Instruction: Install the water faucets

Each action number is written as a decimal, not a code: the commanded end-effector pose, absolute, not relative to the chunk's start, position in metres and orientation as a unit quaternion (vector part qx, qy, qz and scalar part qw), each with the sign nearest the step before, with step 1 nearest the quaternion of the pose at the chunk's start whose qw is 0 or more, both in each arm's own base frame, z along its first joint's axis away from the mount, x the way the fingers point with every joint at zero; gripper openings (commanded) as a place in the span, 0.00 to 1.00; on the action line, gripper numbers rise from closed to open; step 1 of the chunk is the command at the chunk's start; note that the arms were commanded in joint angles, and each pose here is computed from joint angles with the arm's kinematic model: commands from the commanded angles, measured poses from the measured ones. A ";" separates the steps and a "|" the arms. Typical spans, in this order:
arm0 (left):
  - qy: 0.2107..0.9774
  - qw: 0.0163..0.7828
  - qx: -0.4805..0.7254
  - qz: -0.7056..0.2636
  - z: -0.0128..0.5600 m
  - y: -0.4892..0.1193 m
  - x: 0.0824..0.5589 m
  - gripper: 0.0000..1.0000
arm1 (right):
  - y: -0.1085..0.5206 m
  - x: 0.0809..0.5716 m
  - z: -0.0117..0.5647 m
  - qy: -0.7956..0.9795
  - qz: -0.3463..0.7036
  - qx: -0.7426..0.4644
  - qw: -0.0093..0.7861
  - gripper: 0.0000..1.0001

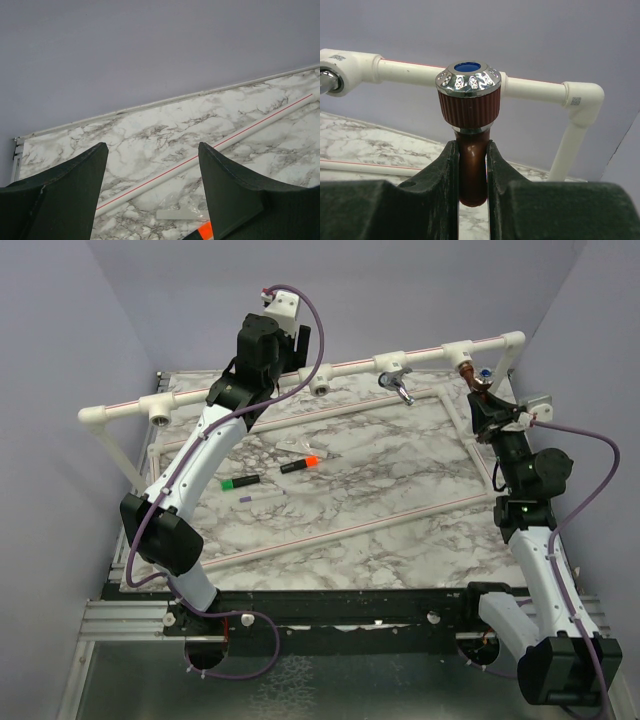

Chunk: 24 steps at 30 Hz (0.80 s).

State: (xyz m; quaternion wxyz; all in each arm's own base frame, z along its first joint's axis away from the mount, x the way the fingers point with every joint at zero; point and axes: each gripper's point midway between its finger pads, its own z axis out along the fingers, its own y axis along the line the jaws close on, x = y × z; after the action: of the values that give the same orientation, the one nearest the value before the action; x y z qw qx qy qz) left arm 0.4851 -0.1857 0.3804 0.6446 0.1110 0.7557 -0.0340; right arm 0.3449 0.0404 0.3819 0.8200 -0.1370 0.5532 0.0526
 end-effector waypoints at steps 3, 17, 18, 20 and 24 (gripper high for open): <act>0.778 0.615 0.127 -0.028 0.353 -0.192 0.485 0.75 | 0.040 0.342 0.379 0.549 0.107 -0.076 0.826 0.00; 0.778 0.614 0.128 -0.031 0.352 -0.193 0.485 0.75 | 0.042 0.347 0.385 0.547 0.216 0.030 0.808 0.01; 0.779 0.614 0.128 -0.031 0.351 -0.193 0.485 0.75 | 0.041 0.347 0.384 0.548 0.226 0.042 0.805 0.01; 0.779 0.613 0.128 -0.030 0.351 -0.193 0.485 0.75 | 0.039 0.348 0.382 0.550 0.240 0.071 0.797 0.01; 0.779 0.613 0.128 -0.031 0.351 -0.193 0.485 0.75 | 0.034 0.349 0.383 0.549 0.263 0.118 0.784 0.01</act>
State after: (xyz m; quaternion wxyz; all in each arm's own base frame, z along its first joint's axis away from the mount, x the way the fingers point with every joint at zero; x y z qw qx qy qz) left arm 0.4853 -0.1859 0.3802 0.6446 0.1112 0.7557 -0.0341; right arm 0.3466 0.0400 0.3797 0.7983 0.0504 0.5564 0.2249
